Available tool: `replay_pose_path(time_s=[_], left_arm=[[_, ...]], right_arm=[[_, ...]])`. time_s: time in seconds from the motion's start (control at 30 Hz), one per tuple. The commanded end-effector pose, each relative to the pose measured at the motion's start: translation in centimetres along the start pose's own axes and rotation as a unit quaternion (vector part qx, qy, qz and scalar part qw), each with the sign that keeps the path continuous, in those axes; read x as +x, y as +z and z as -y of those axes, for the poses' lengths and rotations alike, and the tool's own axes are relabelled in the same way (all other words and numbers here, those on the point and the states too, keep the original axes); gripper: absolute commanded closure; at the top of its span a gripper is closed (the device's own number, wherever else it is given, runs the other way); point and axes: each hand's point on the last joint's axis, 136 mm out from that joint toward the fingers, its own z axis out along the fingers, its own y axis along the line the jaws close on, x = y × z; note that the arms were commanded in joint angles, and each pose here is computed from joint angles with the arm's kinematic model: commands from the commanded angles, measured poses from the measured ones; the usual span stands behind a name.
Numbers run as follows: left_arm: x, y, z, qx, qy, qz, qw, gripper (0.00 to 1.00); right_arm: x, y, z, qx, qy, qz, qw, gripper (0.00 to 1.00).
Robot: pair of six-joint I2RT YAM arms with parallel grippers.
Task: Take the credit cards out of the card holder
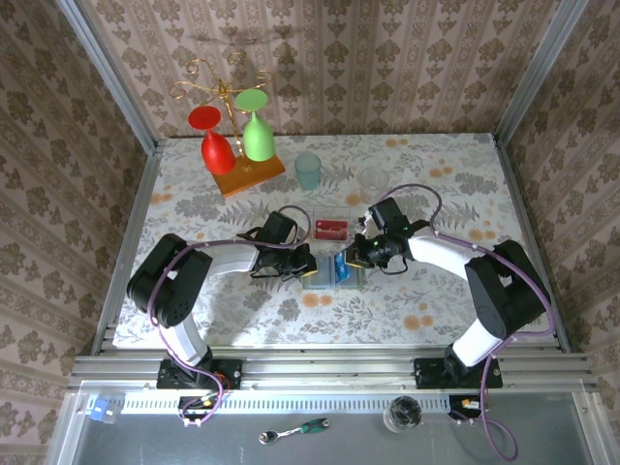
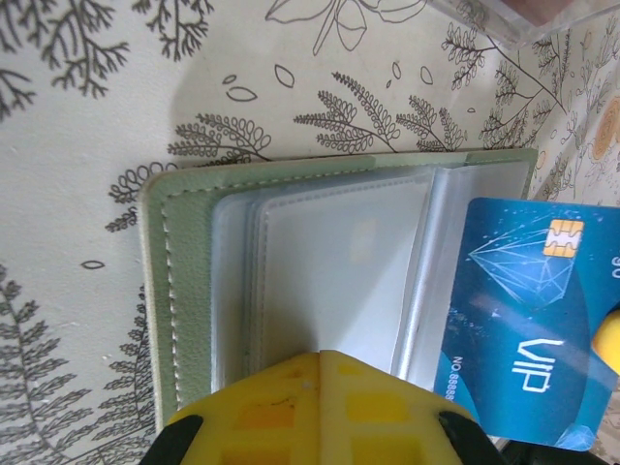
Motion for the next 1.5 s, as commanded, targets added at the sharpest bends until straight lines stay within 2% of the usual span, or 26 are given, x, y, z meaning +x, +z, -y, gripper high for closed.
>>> replay_pose_path(time_s=[0.0,0.27,0.37,0.47,0.57,0.7,0.97,1.17,1.47], left_arm=[[0.5,-0.4,-0.7,-0.009,-0.003,-0.006,1.000,1.00],[-0.2,-0.8,0.5,0.004,0.006,0.004,1.000,1.00],[-0.4,-1.1,0.7,0.007,0.007,0.008,1.000,1.00],[-0.4,-1.3,0.9,0.009,0.010,0.011,1.000,1.00],[-0.4,-1.7,0.8,0.009,0.010,0.017,1.000,1.00],[-0.4,-2.4,0.5,0.007,0.007,0.025,1.000,1.00],[0.0,-4.0,-0.8,0.001,-0.006,0.040,0.999,1.00],[0.3,-5.3,-1.9,-0.005,-0.016,0.050,0.999,1.00],[1.0,-7.0,-3.5,-0.012,-0.036,0.066,0.997,1.00]], right_arm=[[-1.0,-1.7,-0.5,0.018,-0.036,0.017,0.999,0.92],[-1.5,-2.8,-1.1,0.032,-0.121,-0.004,0.992,0.93],[-1.1,-3.0,-1.4,0.034,-0.172,-0.036,0.984,0.93],[-1.5,-3.3,-1.2,0.049,-0.230,-0.044,0.971,0.94],[-1.6,-3.5,-1.6,0.049,-0.305,-0.055,0.949,0.95],[-2.2,-4.1,-1.5,0.068,-0.407,-0.073,0.908,0.97],[-4.1,-4.7,-2.0,0.093,-0.537,-0.108,0.831,0.99],[-6.9,-4.6,-3.2,0.102,-0.575,-0.120,0.803,1.00],[-11.1,-3.5,-5.4,0.103,-0.608,-0.121,0.778,1.00]])
